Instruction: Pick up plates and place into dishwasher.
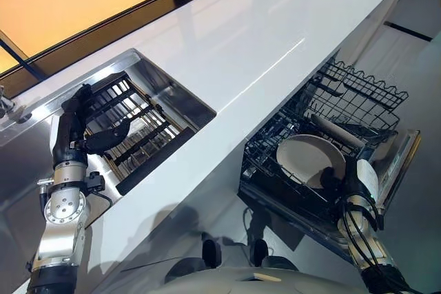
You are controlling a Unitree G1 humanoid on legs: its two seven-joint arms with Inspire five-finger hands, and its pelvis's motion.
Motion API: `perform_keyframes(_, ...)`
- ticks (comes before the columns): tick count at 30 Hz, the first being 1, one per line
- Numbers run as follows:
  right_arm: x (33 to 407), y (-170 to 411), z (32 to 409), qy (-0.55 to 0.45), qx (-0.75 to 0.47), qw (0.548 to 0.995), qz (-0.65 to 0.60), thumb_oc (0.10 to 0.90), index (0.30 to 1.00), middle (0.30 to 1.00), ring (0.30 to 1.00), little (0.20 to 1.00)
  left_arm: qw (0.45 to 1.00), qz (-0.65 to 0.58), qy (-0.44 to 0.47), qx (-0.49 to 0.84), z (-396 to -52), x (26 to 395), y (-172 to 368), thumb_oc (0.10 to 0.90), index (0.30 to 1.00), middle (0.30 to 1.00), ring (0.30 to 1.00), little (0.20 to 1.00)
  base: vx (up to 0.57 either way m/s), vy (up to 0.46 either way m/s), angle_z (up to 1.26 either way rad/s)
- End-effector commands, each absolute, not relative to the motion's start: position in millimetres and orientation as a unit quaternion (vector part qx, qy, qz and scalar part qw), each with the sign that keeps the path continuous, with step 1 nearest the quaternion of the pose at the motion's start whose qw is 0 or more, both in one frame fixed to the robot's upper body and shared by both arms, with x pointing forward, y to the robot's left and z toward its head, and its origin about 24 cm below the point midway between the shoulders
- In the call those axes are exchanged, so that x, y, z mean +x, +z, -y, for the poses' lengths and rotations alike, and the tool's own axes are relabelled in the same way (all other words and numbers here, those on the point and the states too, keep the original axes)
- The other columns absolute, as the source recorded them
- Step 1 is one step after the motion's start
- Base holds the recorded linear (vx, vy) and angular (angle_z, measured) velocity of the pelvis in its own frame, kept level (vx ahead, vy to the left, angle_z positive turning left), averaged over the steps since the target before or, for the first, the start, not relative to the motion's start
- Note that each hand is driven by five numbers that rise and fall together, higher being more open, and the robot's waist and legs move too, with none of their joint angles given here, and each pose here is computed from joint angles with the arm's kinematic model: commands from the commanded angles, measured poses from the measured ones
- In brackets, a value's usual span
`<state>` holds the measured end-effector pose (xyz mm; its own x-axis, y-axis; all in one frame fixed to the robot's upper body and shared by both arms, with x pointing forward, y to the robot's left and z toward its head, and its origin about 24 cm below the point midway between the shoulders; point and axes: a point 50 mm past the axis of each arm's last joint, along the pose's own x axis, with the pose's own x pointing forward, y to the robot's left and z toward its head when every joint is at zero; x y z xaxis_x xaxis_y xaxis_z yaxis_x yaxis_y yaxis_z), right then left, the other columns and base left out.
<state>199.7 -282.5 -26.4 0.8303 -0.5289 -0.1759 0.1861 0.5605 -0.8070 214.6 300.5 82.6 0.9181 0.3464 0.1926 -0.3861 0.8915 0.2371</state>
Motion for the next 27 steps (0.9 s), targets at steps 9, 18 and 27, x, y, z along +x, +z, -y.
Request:
perform_keyframes(9, 258, 50, 257, -0.166, -0.48, 0.861, 0.015, 0.8, 0.9, 0.9, 0.9, 0.9, 0.955, 0.193, 0.172, 0.146, -297, 223, 128, 0.8, 0.9, 0.9, 0.9, 0.9, 0.0, -0.001, 0.05)
perform_keyframes(18, 247, 118, 242, -0.187, -0.108, 0.945, 0.246, 0.8, 0.9, 0.9, 0.9, 0.9, 0.957, 0.188, 0.165, 0.148, -299, 219, 118, 0.8, 0.9, 0.9, 0.9, 0.9, 0.0, 0.0, 0.0)
perform_keyframes(27, 214, 134, 278, -0.316, -0.028, 0.893, 0.318, 0.8, 0.9, 0.9, 0.9, 0.9, 0.956, 0.18, 0.174, 0.151, -308, 210, 118, 0.8, 0.9, 0.9, 0.9, 0.9, 0.0, -0.01, -0.03)
